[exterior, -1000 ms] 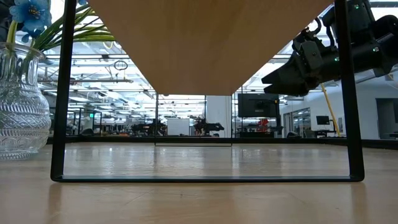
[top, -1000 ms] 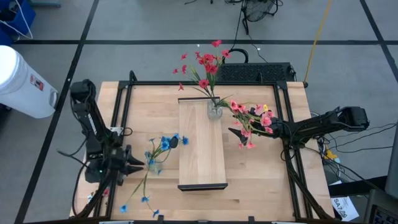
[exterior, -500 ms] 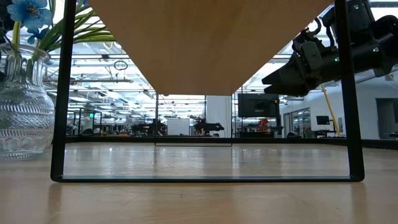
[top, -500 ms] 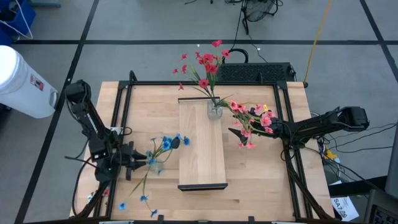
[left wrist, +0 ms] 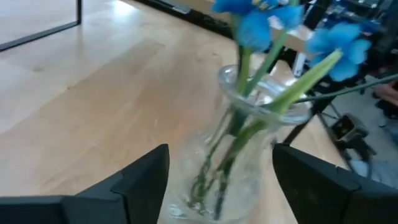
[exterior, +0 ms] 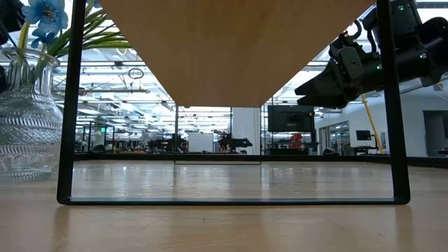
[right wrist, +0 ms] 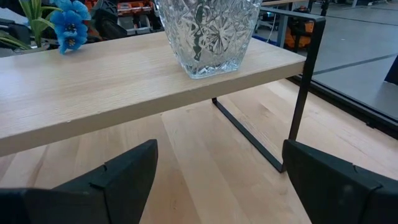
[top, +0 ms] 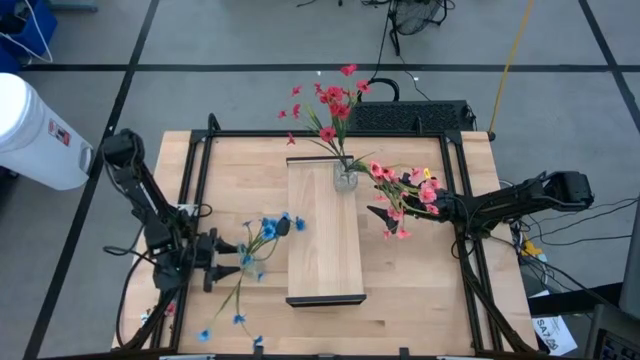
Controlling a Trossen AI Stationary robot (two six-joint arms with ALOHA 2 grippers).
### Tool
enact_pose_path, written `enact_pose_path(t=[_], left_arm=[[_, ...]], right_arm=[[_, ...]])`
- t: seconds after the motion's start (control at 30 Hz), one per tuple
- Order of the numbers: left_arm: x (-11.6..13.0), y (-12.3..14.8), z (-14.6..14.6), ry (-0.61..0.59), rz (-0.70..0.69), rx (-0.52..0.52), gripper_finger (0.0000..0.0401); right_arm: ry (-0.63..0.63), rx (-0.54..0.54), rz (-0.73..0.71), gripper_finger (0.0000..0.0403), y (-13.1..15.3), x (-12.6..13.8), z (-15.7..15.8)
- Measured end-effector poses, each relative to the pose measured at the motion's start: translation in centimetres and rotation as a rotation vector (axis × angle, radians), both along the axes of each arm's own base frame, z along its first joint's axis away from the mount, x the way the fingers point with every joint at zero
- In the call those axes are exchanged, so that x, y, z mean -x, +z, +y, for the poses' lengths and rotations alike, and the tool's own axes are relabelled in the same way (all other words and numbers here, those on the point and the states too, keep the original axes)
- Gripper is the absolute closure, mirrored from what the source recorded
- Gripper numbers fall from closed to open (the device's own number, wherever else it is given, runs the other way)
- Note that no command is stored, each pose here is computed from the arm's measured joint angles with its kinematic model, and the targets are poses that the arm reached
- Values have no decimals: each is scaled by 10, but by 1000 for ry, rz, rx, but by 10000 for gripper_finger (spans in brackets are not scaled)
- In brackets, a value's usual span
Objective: Pick and place flowers into a vace then onto a shelf
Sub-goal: Put the transparent vase on the shelf
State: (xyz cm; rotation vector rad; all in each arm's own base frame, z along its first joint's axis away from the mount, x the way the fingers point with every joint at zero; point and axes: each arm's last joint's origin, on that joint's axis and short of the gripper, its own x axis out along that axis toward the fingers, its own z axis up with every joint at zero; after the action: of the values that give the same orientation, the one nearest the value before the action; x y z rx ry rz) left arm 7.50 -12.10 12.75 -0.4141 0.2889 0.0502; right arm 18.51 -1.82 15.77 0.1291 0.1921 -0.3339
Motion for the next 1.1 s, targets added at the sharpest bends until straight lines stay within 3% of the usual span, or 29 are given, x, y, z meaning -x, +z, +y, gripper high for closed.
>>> enact_pose_path(t=[0.13, 0.47, 0.73, 1.1], left_arm=[[-5, -7, 2, 37, 27, -35, 107], [-21, -12, -7, 37, 31, 37, 107], [-29, -18, -1, 133, 14, -73, 107], [-37, -17, 2, 147, 15, -101, 107]], right_arm=[[0, 0, 0, 69, 0, 0, 0], [-1, 0, 1, 69, 0, 0, 0], [-2, 0, 1, 69, 0, 0, 0], [-16, 0, 8, 69, -1, 1, -3]])
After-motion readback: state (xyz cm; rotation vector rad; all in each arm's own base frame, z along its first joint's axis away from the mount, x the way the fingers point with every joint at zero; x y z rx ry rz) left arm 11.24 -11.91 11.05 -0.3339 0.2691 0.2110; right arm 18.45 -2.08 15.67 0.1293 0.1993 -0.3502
